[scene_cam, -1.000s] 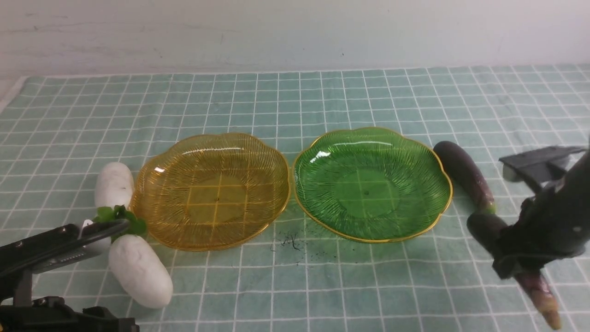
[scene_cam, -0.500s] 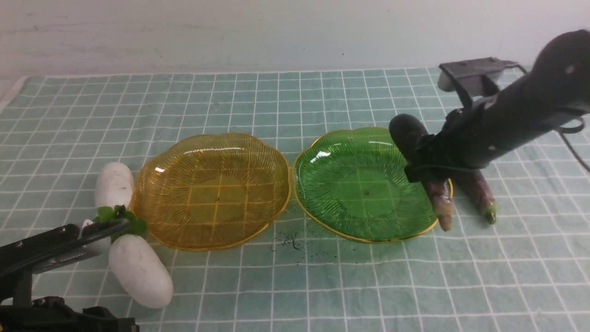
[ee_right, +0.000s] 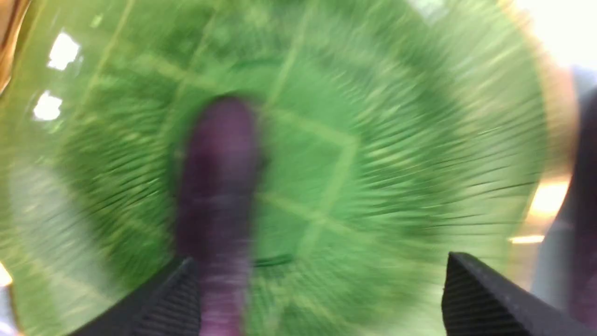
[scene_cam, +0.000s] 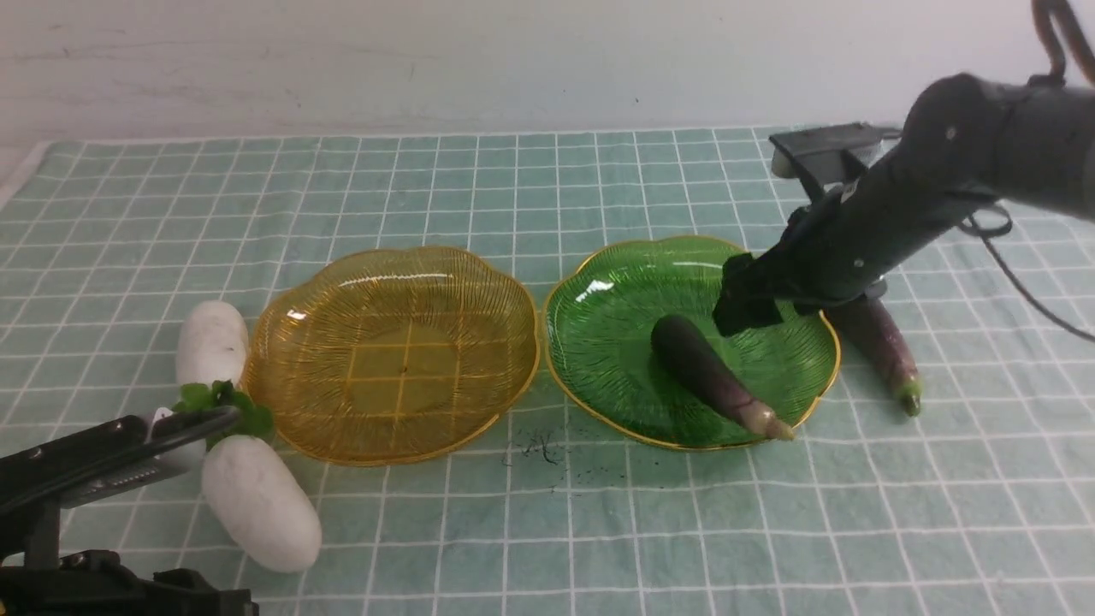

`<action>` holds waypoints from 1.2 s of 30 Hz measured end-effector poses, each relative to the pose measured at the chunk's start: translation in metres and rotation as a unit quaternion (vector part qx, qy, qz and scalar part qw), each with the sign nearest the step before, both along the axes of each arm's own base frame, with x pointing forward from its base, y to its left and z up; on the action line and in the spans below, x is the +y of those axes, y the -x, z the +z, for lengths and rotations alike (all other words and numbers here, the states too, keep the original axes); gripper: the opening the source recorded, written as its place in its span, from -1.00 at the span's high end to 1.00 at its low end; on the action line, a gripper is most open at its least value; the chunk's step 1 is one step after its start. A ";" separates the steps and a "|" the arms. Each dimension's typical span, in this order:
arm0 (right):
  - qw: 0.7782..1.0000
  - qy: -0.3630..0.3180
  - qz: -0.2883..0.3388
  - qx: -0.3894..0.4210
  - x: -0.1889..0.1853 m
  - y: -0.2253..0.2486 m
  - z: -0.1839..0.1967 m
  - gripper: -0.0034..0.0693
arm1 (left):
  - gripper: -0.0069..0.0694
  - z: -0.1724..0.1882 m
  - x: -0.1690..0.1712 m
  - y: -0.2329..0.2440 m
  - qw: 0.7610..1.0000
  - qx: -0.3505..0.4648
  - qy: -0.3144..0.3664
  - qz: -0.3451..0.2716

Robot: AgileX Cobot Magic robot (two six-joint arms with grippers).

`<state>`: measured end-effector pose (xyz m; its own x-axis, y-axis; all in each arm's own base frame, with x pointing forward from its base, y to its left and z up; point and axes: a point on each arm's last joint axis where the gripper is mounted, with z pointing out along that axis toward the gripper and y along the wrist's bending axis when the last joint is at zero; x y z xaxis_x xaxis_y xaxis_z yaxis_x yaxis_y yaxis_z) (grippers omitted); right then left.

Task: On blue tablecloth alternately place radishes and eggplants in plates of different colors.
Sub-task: 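Put the eggplants into the green plate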

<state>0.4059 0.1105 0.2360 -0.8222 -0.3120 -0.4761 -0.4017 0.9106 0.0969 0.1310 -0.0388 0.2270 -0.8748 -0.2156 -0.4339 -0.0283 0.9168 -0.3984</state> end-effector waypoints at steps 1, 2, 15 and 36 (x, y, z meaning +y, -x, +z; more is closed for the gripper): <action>1.000 0.009 -0.006 -0.001 -0.007 -0.003 0.007 -0.88 | 0.31 0.000 0.000 0.000 1.000 0.000 0.000 0.000; 1.000 0.015 -0.017 0.000 -0.014 -0.006 0.013 -0.88 | 0.31 0.000 0.000 0.000 1.000 0.000 0.000 0.000; 0.982 0.059 -0.137 0.118 -0.083 -0.018 -0.014 -0.69 | 0.31 0.000 0.000 0.000 1.000 0.000 0.000 0.000; 0.966 0.120 -0.117 0.199 -0.090 -0.021 -0.064 0.35 | 0.31 0.000 0.000 0.000 1.000 0.000 0.000 0.000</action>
<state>0.4269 0.0202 0.1718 -0.9864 -0.1579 -0.0450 -0.1570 0.9873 -0.0231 0.1310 -0.0388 0.2270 -0.8748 -0.2156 -0.4339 -0.0283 0.9168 -0.3984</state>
